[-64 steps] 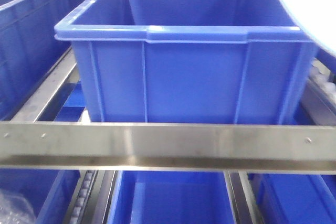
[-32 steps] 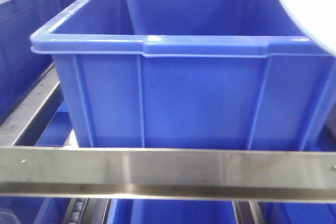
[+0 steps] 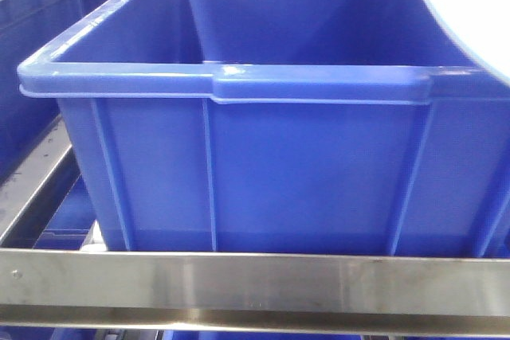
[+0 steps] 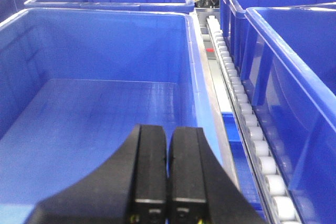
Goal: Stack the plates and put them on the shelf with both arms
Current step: 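Drive up to the shelf with the plates raised above a blue bin, then lower the white plates into the blue bin and open the right gripper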
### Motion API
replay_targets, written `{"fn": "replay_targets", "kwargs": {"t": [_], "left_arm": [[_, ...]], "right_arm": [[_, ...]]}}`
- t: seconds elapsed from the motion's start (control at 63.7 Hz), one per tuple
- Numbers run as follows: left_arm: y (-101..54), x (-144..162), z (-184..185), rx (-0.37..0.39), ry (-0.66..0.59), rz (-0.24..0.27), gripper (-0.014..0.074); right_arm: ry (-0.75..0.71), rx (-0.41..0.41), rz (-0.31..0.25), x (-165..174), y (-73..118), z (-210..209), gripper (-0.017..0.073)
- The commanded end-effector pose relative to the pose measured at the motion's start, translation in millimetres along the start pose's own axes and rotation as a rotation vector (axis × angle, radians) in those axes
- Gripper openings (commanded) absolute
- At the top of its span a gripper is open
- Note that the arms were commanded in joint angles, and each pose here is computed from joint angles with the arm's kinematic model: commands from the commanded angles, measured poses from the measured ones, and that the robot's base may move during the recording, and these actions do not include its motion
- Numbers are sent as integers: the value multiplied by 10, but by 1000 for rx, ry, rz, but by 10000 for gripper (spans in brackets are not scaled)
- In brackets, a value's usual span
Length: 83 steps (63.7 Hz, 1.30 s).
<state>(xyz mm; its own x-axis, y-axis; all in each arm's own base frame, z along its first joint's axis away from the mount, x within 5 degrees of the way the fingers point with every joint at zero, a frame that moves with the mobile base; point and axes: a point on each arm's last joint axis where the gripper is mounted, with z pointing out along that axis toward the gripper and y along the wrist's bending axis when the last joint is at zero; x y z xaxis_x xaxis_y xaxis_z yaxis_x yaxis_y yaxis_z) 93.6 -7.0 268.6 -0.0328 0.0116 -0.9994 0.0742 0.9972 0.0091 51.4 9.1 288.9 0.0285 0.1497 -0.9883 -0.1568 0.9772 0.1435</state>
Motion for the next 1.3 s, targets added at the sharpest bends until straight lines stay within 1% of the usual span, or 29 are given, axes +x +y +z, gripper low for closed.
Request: {"fn": "replay_targets", "kwargs": {"t": [0.0,0.486,0.643,0.832,0.91,1.067,1.145,1.224,1.287], "left_arm": [[24,-168,-2,-25,-101,-5,81],[24,-168,-2,-25,-101,-5,81],[24,-168,-2,-25,-101,-5,81],[24,-168,-2,-25,-101,-5,81],[24,-168,-2,-25,-101,-5,81],[30,-168,-3,-32,-101,-5,81],[30,-168,-3,-32,-101,-5,81],[30,-168,-3,-32,-101,-5,81],[30,-168,-3,-32,-101,-5,81]], "right_arm": [[-127,-3,9,-195,15,-12,48],[-139,-3,10,-206,15,-13,48],[-140,-4,11,-286,25,18,55],[-70,10,12,-391,30,270,56],[-64,15,12,-468,34,384,56],[-66,24,13,-681,47,683,56],[-32,26,13,-753,56,889,56],[-2,4,15,-796,98,1067,56],[14,-34,17,-825,171,1188,56]]}}
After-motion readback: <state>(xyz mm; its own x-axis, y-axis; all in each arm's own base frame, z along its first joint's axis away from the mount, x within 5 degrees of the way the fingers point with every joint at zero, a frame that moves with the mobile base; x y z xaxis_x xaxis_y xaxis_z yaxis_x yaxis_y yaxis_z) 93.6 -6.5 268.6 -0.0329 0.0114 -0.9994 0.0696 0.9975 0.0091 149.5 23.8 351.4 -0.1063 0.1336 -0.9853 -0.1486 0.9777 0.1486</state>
